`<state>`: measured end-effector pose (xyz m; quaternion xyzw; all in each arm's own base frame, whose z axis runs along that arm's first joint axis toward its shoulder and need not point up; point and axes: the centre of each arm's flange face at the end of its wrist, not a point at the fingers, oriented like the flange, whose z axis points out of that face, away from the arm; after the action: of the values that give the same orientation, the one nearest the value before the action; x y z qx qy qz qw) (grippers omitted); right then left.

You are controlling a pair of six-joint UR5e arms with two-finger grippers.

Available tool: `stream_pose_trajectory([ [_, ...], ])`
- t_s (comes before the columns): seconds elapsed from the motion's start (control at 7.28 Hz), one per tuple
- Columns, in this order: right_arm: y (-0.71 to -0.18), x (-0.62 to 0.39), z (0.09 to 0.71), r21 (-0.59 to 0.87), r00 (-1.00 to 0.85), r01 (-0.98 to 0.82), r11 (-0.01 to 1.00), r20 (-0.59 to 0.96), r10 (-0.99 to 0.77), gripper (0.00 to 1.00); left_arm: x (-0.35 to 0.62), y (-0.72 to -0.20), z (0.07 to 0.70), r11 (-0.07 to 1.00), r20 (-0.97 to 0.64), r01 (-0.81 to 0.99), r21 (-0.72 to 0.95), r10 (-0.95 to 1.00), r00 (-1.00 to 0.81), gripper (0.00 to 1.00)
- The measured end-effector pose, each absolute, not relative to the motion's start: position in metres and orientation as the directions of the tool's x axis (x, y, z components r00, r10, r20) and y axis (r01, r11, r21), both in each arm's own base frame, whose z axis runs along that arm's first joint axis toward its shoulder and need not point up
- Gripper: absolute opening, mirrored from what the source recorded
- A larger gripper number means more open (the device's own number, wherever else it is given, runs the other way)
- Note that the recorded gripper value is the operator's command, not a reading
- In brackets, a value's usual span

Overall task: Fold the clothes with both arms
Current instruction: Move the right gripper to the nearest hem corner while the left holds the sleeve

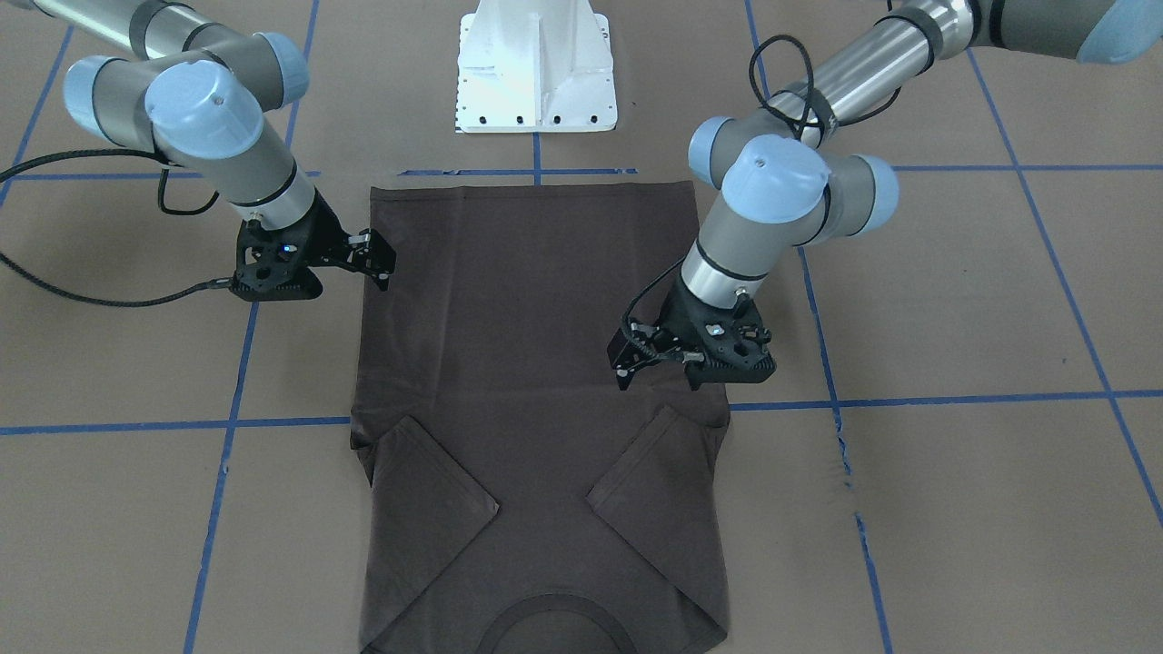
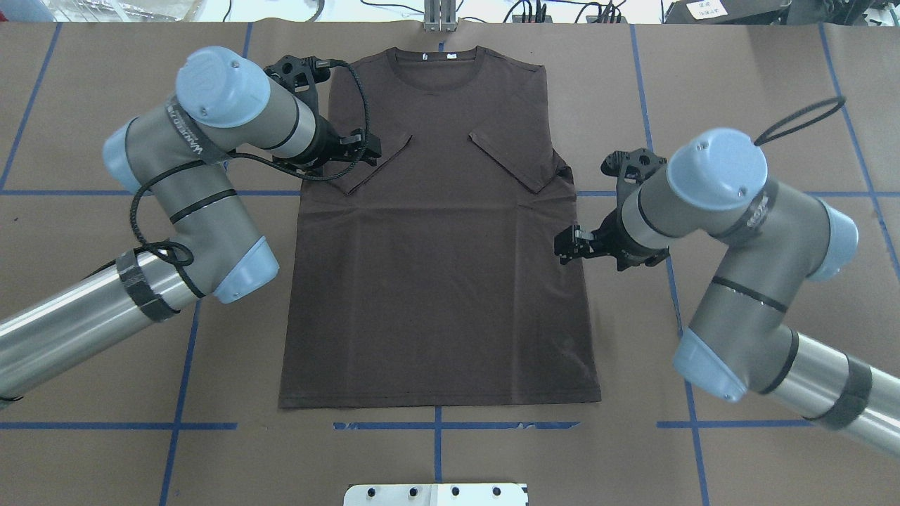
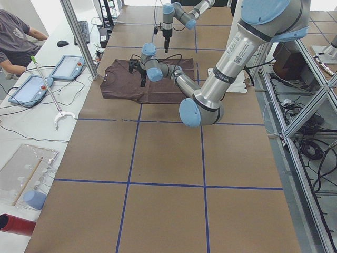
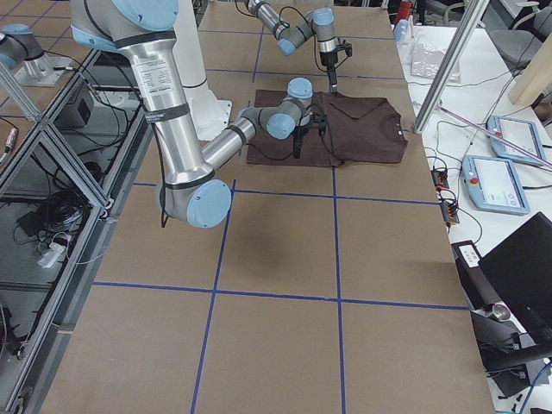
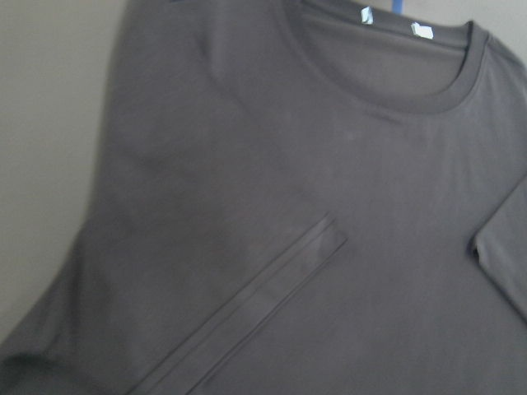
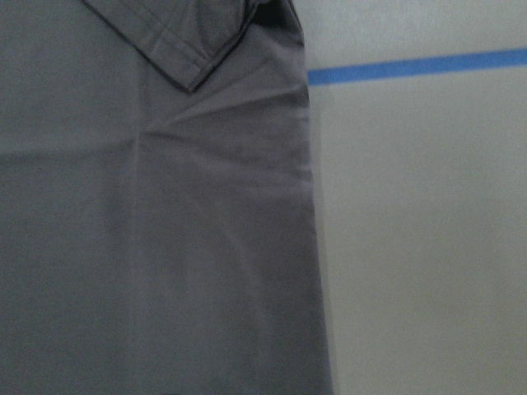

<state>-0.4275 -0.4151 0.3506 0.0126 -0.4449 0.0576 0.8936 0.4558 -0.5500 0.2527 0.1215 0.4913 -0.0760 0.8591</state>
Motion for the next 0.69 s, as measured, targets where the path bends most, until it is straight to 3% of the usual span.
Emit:
stream_pose_trajectory([
  [0.27, -0.343, -0.453, 0.384, -0.072, 0.584, -0.185, 0.98, 0.794, 0.168, 1.0, 0.42, -0.52, 0.244, 0.959, -0.855, 0.232, 0.164, 0.021, 0.518, 1.0],
  [0.69, -0.277, -0.454, 0.394, -0.098, 0.6, -0.158, 0.983, 0.781, 0.174, 1.0, 0.405, -0.508, 0.228, 0.956, -0.859, 0.236, 0.177, 0.033, 0.511, 1.0],
])
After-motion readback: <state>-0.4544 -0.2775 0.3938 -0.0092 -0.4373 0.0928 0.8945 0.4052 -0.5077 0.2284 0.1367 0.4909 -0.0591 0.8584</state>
